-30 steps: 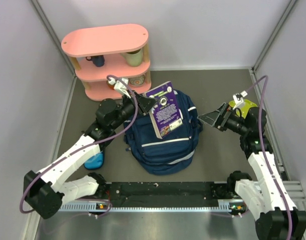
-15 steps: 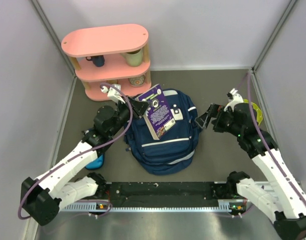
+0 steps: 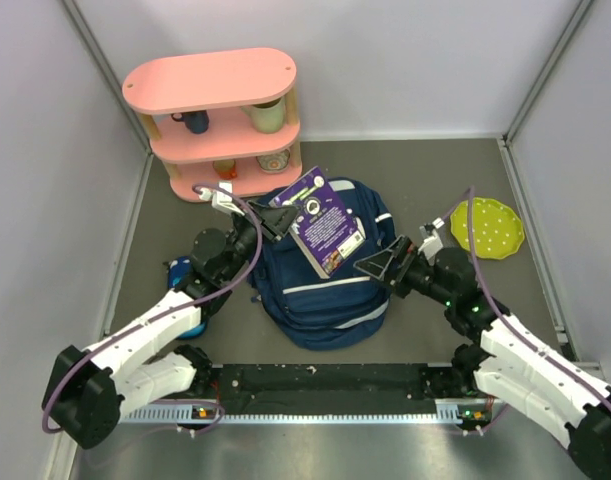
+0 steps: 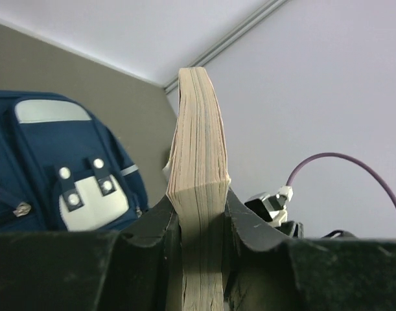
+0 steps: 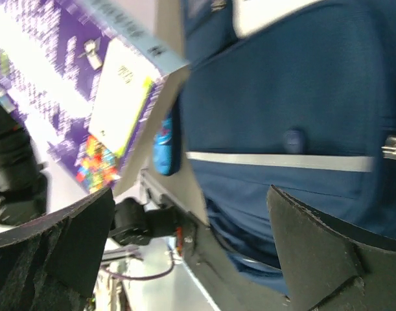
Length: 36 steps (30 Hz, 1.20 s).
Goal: Pack the student bag
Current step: Pick up the book from the center of the board, then place the book in the student bag.
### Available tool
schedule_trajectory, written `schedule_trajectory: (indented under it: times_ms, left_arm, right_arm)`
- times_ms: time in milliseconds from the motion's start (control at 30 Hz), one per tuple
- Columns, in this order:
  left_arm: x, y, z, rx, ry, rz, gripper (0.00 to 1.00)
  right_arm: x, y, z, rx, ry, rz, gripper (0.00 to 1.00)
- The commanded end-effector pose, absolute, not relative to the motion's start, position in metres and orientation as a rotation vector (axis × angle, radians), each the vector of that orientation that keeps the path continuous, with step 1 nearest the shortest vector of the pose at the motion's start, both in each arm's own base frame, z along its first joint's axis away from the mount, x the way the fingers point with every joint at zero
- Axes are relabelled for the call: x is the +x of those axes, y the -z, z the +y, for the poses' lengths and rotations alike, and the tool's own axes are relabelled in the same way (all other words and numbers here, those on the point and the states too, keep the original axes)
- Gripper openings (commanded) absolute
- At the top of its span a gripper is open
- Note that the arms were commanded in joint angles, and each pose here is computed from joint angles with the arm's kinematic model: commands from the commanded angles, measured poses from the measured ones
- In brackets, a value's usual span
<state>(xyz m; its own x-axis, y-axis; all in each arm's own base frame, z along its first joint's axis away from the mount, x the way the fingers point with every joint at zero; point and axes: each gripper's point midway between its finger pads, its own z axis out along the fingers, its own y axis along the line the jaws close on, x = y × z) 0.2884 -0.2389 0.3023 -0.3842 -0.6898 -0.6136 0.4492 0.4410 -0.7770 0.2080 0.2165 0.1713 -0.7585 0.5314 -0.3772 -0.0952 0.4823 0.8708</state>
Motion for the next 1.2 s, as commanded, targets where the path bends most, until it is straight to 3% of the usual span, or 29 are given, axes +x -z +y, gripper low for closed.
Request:
schedule_trajectory:
  times_ms: [0,467,600,767,833,933,967,1033,1100,1133,1167]
  left_arm:
    - [0.277,-0.369,-0.238,-0.218,1.448,1.235,0.0]
    - [0.272,-0.361,-0.249,-0.259,1.633,1.208,0.0]
    - [0.272,-0.356,-0.251,-0.263,1.649,1.217,0.0]
    - [0.274,-0.351,-0.253,-0.276,1.665,1.226,0.0]
    - [0.274,-0.349,-0.255,-0.271,1.673,1.229,0.0]
    - [0.274,-0.347,-0.255,-0.277,1.671,1.237,0.0]
    - [0.275,-0.346,-0.255,-0.272,1.663,1.239,0.0]
    - [0.275,-0.343,-0.26,-0.239,1.643,1.3,0.0]
    - [0.279,-0.33,-0.272,-0.13,1.541,1.436,0.2]
    - [0.278,-0.322,-0.282,-0.06,1.487,1.585,0.48]
    - [0.28,-0.311,-0.284,0.056,1.366,1.653,0.58]
  right_arm:
    - [0.206,-0.258,0.245,0.349,-1.576,1.738,0.99]
    - [0.222,-0.265,0.278,0.306,-1.711,1.708,0.96]
    - [0.224,-0.274,0.281,0.281,-1.751,1.66,0.71]
    - [0.215,-0.299,0.285,0.198,-1.829,1.565,0.6]
    - [0.213,-0.304,0.284,0.183,-1.848,1.536,0.51]
    - [0.212,-0.306,0.282,0.181,-1.847,1.523,0.2]
    - [0.212,-0.305,0.281,0.183,-1.839,1.525,0.04]
    - [0.212,-0.307,0.275,0.19,-1.801,1.51,0.0]
    - [0.22,-0.289,0.267,0.258,-1.689,1.585,0.0]
    - [0.222,-0.285,0.261,0.247,-1.616,1.592,0.0]
    - [0.219,-0.274,0.25,0.278,-1.534,1.662,0.0]
